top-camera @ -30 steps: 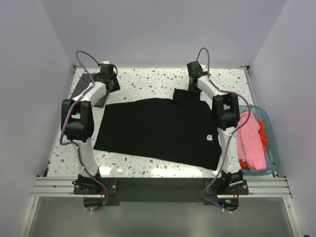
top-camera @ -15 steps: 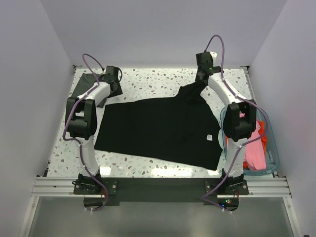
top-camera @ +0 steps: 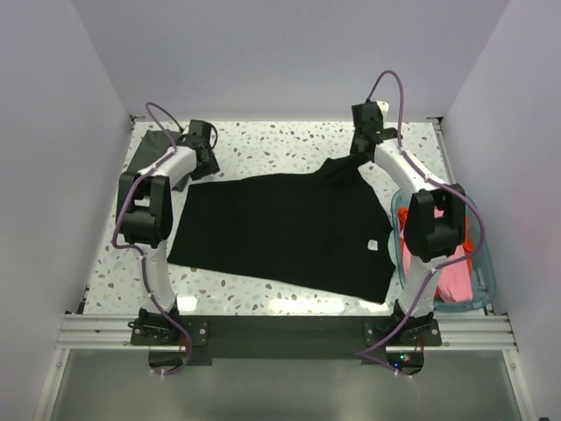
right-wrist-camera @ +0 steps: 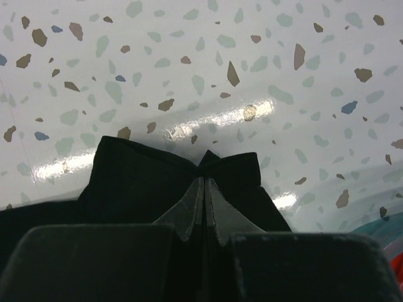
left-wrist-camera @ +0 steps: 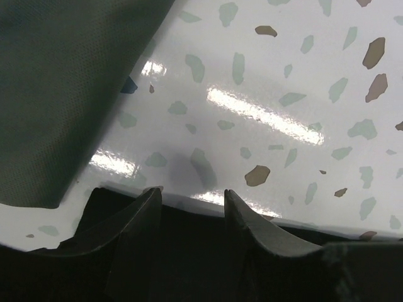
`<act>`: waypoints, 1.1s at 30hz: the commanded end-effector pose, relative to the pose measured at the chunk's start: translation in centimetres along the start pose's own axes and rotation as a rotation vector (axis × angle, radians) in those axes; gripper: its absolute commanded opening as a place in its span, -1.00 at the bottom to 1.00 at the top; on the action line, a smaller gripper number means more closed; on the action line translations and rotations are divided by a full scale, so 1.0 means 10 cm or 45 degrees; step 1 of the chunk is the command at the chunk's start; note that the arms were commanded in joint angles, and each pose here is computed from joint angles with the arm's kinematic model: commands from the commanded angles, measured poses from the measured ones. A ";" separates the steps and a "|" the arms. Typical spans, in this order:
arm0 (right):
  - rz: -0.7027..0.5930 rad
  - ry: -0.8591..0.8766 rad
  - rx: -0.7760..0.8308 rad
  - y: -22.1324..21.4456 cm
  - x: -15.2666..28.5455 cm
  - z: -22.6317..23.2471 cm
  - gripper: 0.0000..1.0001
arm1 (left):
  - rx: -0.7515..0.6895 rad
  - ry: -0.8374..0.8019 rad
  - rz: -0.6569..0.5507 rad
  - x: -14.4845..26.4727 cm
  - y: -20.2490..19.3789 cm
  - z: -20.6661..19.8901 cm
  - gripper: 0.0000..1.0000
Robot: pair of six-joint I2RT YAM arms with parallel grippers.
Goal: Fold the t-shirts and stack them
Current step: Fold the tshirt
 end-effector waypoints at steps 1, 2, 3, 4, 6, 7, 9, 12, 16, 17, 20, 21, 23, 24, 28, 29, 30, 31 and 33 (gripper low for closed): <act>-0.100 0.038 -0.062 0.20 0.14 0.00 -1.00 | 0.093 -0.080 -0.002 0.14 0.06 -0.09 -0.01; -0.094 0.039 -0.059 0.18 0.13 0.00 -1.00 | 0.101 -0.096 0.019 0.13 0.02 -0.11 -0.02; -0.092 0.041 -0.062 0.16 0.12 0.00 -1.00 | 0.124 -0.095 0.034 0.14 -0.01 -0.13 -0.03; -0.093 0.043 -0.063 0.17 0.13 0.00 -1.00 | 0.134 -0.073 0.043 0.11 -0.04 -0.12 -0.06; -0.082 0.040 -0.060 0.14 0.11 -0.01 -1.00 | 0.185 -0.044 0.053 0.11 -0.07 -0.10 -0.11; -0.082 0.041 -0.060 0.13 0.11 0.00 -1.00 | 0.198 -0.028 0.056 0.11 -0.11 -0.07 -0.12; -0.080 0.045 -0.064 0.12 0.10 0.00 -1.00 | 0.236 -0.023 0.047 0.12 -0.11 -0.08 -0.13; -0.069 0.049 -0.060 0.09 0.09 0.01 -1.00 | 0.249 -0.021 0.055 0.11 -0.16 -0.08 -0.15; -0.057 0.055 -0.064 0.06 0.07 0.02 -1.00 | 0.250 0.011 0.069 0.07 -0.23 -0.08 -0.18; -0.053 0.056 -0.062 0.04 0.06 0.02 -1.00 | 0.252 0.015 0.074 0.05 -0.25 -0.08 -0.20; -0.054 0.064 -0.068 0.05 0.06 0.03 -1.00 | 0.254 0.006 0.068 0.06 -0.26 -0.09 -0.38; -0.055 0.065 -0.070 0.05 0.06 0.03 -1.00 | 0.255 -0.004 0.058 0.06 -0.25 -0.10 -0.46; -0.053 0.071 -0.070 0.06 0.06 0.04 -1.00 | 0.247 -0.019 0.057 0.07 -0.24 -0.11 -0.66; -0.051 0.072 -0.071 0.05 0.06 0.04 -1.00 | 0.237 -0.034 0.051 0.08 -0.23 -0.13 -0.78; -0.063 0.072 -0.074 0.07 0.09 0.03 -1.00 | 0.223 -0.077 0.006 0.18 -0.16 -0.15 -1.00; -0.064 0.069 -0.076 0.07 0.10 0.02 -1.00 | 0.230 -0.091 -0.019 0.21 -0.13 -0.15 -1.00; -0.067 0.071 -0.074 0.08 0.11 0.03 -1.00 | 0.234 -0.108 -0.044 0.30 -0.10 -0.15 -1.00; -0.069 0.070 -0.078 0.08 0.12 0.01 -1.00 | 0.234 -0.129 -0.064 0.34 -0.08 -0.15 -1.00; -0.078 0.076 -0.086 0.10 0.15 0.01 -1.00 | 0.227 -0.159 -0.109 0.43 -0.03 -0.15 -1.00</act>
Point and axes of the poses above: each gripper's point midway between its finger pads, its own x axis back along the fingers, its own z axis along the line the jaws close on, y = z × x, the point moved 7 cm from there along x, back along the fingers, and after that the axes turned 1 degree about x, right-handed, at the moved point
